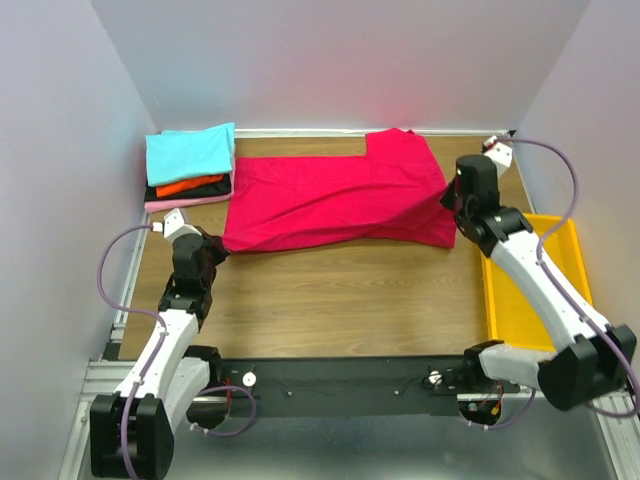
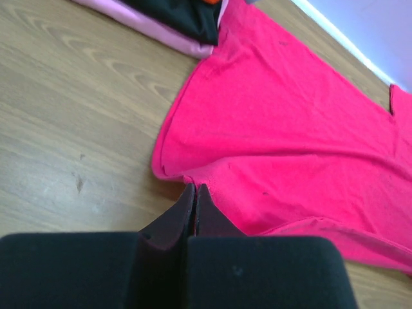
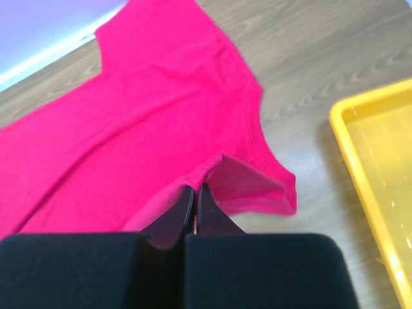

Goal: Fold and stack the t-shirts
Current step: Fold the tshirt

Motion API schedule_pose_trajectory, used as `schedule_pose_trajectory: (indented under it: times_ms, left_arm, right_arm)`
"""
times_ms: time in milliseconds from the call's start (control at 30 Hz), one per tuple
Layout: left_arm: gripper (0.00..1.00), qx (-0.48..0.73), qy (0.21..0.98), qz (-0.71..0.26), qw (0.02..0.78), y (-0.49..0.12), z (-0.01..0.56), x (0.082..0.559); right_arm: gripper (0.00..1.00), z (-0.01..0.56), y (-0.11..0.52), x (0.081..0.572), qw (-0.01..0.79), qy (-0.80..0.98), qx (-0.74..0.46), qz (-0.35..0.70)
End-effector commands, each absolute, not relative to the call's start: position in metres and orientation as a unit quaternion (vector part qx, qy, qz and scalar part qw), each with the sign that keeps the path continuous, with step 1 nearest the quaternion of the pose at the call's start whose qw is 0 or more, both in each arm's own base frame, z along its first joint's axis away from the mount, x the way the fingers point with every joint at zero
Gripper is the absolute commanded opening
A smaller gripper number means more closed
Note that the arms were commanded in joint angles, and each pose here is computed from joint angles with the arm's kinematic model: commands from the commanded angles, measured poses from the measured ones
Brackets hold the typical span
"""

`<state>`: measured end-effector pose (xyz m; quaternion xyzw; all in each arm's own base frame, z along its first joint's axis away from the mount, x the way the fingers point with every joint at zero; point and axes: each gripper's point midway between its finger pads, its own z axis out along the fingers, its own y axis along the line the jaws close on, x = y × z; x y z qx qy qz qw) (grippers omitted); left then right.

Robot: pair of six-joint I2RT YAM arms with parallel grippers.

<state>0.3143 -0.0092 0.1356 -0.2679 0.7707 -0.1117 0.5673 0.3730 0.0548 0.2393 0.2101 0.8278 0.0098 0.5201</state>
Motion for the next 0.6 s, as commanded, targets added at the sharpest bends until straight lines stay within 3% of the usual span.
schedule_pose_trajectory:
  times_ms: [0, 567]
  left_arm:
    - [0.00, -0.265, 0.773, -0.133, 0.562, -0.021, 0.132, 0.300]
    - [0.00, -0.274, 0.768, -0.191, 0.547, -0.046, 0.122, 0.269]
  right_arm:
    - [0.01, 0.230, 0.049, 0.339, 0.521, 0.824, 0.221, 0.031]
    - [0.01, 0.232, 0.019, 0.266, 0.545, 0.799, 0.253, 0.036]
